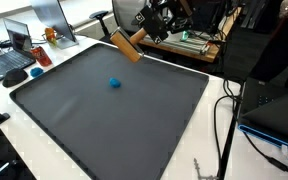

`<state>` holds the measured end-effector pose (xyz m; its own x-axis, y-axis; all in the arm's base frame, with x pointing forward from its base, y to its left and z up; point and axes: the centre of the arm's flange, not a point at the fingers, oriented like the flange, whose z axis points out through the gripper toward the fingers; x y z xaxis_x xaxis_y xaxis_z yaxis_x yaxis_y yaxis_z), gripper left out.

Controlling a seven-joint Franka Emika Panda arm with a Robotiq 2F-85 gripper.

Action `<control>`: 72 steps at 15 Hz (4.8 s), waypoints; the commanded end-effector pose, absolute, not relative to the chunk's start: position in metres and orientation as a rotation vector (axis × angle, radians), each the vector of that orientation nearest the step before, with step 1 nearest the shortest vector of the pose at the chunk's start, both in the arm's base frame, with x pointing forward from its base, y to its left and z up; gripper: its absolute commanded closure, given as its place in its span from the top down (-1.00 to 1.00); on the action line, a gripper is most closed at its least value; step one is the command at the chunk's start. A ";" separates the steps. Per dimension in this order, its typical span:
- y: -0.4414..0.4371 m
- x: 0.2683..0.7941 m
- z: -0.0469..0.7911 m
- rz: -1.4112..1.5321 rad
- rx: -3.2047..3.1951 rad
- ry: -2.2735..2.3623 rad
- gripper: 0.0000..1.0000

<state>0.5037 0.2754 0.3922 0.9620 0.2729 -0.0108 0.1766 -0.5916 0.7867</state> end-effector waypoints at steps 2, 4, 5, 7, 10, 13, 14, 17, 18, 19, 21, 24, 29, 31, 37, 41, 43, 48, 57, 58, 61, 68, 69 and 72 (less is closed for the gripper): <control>0.280 0.517 0.373 0.049 2.225 0.417 -0.57; 0.270 0.525 0.368 0.003 2.277 0.440 -0.57; 0.262 0.530 0.369 -0.016 2.321 0.443 -0.57; 0.244 0.541 0.373 -0.052 2.410 0.438 -0.57; 0.201 0.562 0.382 -0.114 2.562 0.382 -0.57; 0.151 0.578 0.385 -0.176 2.704 0.292 -0.57; 0.135 0.581 0.384 -0.194 2.748 0.259 -0.57; 0.082 0.590 0.386 -0.186 2.884 0.107 -0.57; 0.064 0.592 0.388 -0.162 2.924 0.035 -0.57; 0.048 0.594 0.390 -0.142 2.958 -0.032 -0.57; 0.017 0.598 0.397 -0.072 2.983 -0.175 -0.57; -0.023 0.602 0.404 0.009 2.974 -0.330 -0.57; -0.048 0.612 0.398 -0.006 2.971 -0.412 -0.07; -0.052 0.611 0.396 -0.007 2.971 -0.433 -0.07; -0.070 0.619 0.390 -0.029 3.006 -0.654 -0.57; -0.104 0.608 0.371 -0.048 2.993 -0.950 -0.57; -0.122 0.599 0.365 -0.001 2.941 -1.098 -0.57; -0.168 0.567 0.358 -0.060 2.817 -1.455 -0.57; -0.235 0.497 0.334 -0.668 2.560 -1.894 -0.57; -0.235 0.494 0.337 -0.685 2.547 -1.959 -0.57; -0.235 0.493 0.345 -0.704 2.471 -2.144 -0.57; -0.219 0.499 0.372 -0.422 2.455 -2.121 -0.57; -0.214 0.500 0.383 -0.368 2.487 -2.064 -0.57; -0.195 0.498 0.413 -0.192 2.594 -1.870 -0.57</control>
<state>0.5176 -0.2192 0.3791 0.2044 -0.9533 -0.2223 -0.9717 -0.2250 0.0715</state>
